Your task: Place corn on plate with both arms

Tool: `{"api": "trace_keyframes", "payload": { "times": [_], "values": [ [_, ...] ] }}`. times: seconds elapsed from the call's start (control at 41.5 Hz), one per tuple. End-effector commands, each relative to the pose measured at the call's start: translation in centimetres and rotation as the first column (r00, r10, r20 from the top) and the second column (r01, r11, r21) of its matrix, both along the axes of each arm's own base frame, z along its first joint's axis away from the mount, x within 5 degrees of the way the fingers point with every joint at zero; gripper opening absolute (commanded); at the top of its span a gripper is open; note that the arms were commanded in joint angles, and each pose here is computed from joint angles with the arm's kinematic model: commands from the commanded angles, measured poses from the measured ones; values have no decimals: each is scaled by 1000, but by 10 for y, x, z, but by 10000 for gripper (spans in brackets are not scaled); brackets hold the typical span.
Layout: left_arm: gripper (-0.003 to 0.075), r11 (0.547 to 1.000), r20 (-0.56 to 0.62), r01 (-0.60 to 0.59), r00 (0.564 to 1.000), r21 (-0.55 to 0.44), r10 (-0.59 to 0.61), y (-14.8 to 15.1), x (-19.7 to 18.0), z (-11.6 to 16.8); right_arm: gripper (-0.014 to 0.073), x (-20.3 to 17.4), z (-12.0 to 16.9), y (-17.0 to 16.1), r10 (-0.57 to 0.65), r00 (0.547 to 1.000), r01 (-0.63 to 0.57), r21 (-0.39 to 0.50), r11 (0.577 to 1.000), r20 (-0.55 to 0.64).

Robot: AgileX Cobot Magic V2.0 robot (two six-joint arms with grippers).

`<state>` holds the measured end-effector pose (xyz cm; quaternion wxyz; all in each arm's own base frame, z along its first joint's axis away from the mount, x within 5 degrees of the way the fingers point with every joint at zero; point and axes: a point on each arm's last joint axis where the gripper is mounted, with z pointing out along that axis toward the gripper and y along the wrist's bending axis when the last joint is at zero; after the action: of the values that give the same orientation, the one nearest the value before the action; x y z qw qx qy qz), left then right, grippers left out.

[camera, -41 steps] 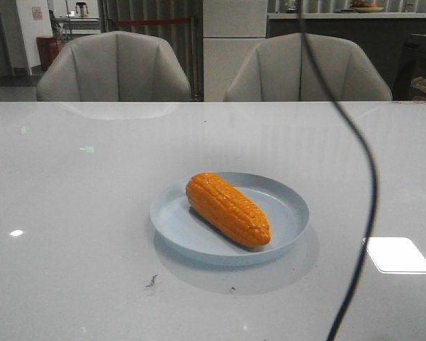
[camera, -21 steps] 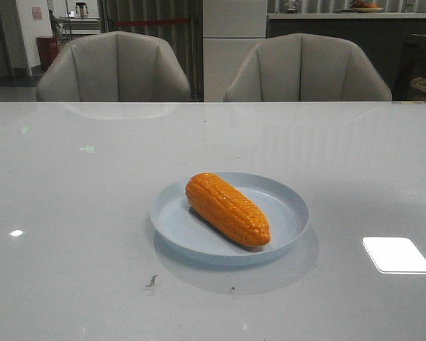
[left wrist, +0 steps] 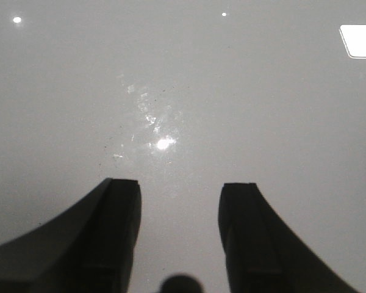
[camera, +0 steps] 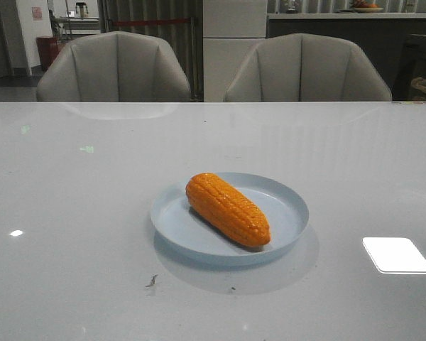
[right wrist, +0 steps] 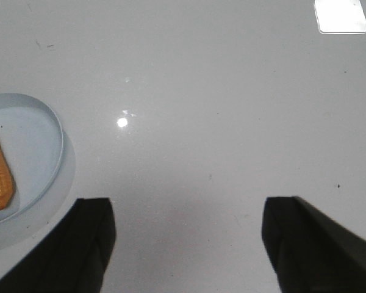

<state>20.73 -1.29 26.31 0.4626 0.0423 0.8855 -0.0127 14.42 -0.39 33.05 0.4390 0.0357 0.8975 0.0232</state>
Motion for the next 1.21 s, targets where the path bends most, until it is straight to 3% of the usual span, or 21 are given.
{"api": "trace_keyframes", "payload": {
  "times": [0.0, 0.434, 0.94, 1.181],
  "values": [
    [335, 1000, 112, -13, 994, -16, 15, 1, 3, 18, 603, 2, 15, -2, -7, 994, 9, -15, 1000, 105],
    [92, 1000, 112, -13, 994, -16, 15, 1, 3, 18, 603, 3, 15, -2, -7, 995, 9, -15, 1000, 104],
    [94, 1000, 118, -10, 993, -16, 12, 1, 2, 19, 603, 3, 15, -2, -7, 995, 9, -15, 1000, 104],
    [94, 1000, 249, -7, 969, -25, 13, 2, -21, 46, 603, 3, 15, -2, -7, 995, 9, -15, 1000, 104]
  ]
}}
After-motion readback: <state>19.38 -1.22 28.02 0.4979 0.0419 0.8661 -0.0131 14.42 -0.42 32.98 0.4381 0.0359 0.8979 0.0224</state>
